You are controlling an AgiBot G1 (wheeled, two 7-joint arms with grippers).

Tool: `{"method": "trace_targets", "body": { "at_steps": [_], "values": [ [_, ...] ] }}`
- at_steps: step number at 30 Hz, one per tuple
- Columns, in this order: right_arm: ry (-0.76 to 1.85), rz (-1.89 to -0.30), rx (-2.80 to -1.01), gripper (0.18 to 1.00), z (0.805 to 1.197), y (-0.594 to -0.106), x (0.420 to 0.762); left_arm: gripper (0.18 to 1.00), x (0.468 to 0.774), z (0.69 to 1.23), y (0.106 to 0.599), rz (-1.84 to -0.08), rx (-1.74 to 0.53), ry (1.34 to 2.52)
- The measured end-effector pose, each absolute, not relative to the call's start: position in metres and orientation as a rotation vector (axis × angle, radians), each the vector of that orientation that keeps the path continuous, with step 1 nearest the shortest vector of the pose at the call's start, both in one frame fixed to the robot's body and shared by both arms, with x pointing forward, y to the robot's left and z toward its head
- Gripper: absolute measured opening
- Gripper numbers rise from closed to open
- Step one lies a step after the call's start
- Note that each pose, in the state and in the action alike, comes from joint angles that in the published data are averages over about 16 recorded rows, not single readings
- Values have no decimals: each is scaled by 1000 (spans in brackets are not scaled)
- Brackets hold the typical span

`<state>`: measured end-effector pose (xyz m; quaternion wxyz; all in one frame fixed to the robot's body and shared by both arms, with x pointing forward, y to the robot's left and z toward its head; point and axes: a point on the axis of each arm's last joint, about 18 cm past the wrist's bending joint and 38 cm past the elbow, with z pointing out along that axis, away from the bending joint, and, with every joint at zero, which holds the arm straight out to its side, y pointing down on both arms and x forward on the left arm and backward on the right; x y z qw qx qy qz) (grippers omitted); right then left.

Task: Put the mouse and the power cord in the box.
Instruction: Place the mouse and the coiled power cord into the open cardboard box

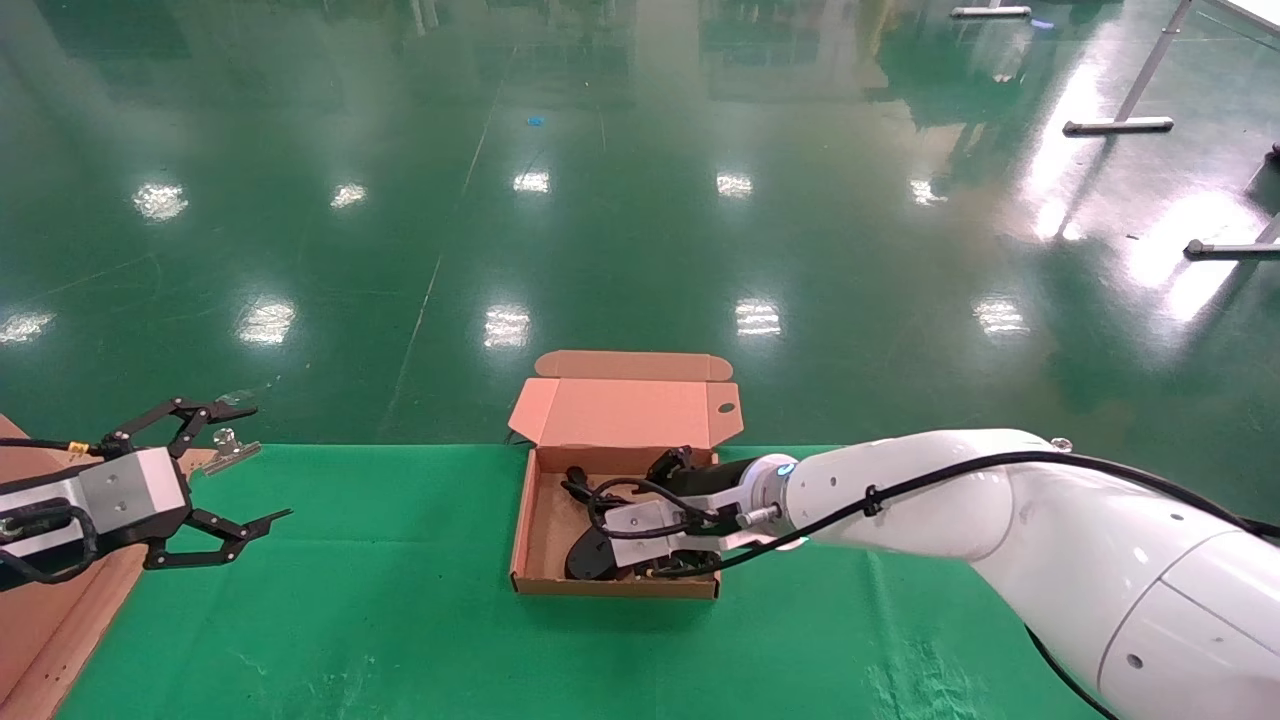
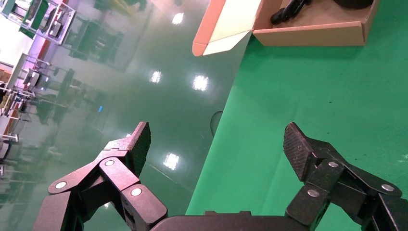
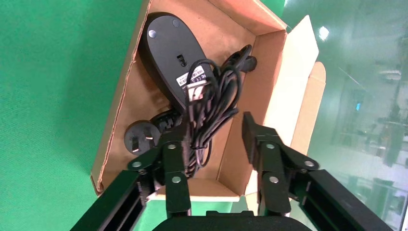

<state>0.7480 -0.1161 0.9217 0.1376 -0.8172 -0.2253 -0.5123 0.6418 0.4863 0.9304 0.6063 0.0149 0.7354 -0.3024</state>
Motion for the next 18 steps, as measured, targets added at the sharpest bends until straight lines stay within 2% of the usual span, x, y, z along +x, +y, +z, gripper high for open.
{"method": "trace_targets", "body": {
  "at_steps": [7, 18],
  "values": [
    [-557, -1377, -2333, 515, 913, -122, 739, 1001, 641, 935, 477, -765, 38, 1688],
    [-319, -1096, -2197, 758, 900, -144, 707, 1001, 632, 953, 443, -990, 55, 1656]
  ]
}}
